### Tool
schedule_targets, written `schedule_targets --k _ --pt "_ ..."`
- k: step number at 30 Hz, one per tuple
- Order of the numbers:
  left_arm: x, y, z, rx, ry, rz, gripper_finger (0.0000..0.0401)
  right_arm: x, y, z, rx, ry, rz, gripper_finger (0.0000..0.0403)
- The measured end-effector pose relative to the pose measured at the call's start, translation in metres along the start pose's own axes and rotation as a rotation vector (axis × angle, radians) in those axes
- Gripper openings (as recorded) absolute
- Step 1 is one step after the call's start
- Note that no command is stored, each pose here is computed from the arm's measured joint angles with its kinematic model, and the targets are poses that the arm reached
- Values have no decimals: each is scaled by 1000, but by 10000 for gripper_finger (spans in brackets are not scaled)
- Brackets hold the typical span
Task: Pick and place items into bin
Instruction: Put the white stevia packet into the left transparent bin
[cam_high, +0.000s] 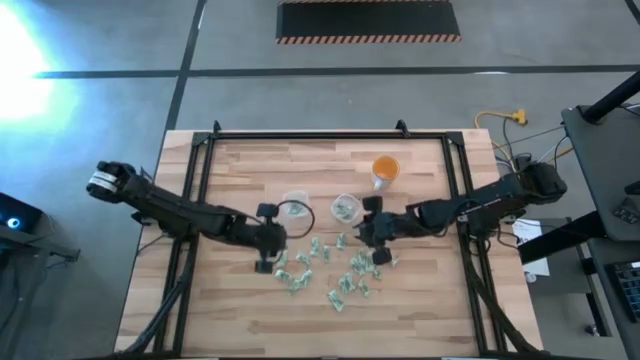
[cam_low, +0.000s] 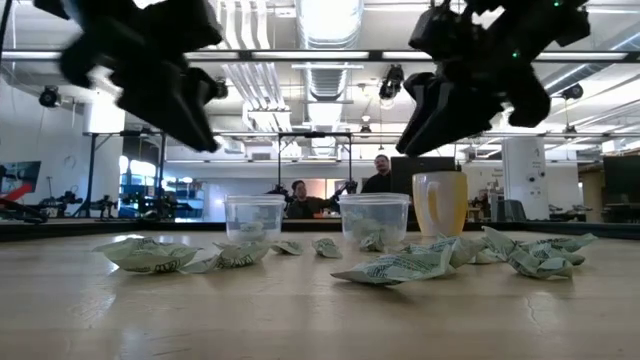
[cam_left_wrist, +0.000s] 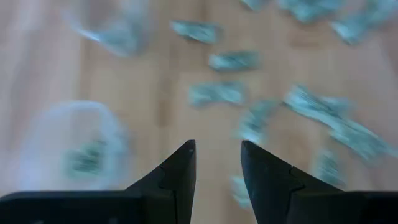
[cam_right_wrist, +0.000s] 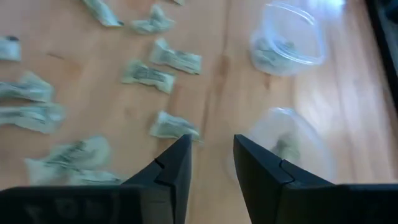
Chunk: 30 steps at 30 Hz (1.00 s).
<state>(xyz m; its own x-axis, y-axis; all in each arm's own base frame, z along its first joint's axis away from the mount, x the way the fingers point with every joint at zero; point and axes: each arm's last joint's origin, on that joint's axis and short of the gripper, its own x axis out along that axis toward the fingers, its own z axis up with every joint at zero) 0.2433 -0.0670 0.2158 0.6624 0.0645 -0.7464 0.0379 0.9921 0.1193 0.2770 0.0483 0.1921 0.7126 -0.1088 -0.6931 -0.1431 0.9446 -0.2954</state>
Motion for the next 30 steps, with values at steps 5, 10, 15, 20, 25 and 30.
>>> schedule_targets --k 5,10,15,20,25,30 --pt "-1 -20 -5 10 26 -70 112 -2 17 -6 19 31 44 98" --pt "9 -26 -9 -19 55 -69 112 -2 29 -14 49 49 67 89" --pt "26 -31 -11 -21 83 -79 112 -1 33 -22 66 61 71 81" --pt "35 -33 -14 -35 118 -74 112 0 33 -24 70 67 69 74" --pt "41 -28 -17 -167 154 -46 112 0 33 -24 70 65 69 68" --pt "44 -29 -18 -297 170 -28 112 0 33 -24 71 64 69 70"
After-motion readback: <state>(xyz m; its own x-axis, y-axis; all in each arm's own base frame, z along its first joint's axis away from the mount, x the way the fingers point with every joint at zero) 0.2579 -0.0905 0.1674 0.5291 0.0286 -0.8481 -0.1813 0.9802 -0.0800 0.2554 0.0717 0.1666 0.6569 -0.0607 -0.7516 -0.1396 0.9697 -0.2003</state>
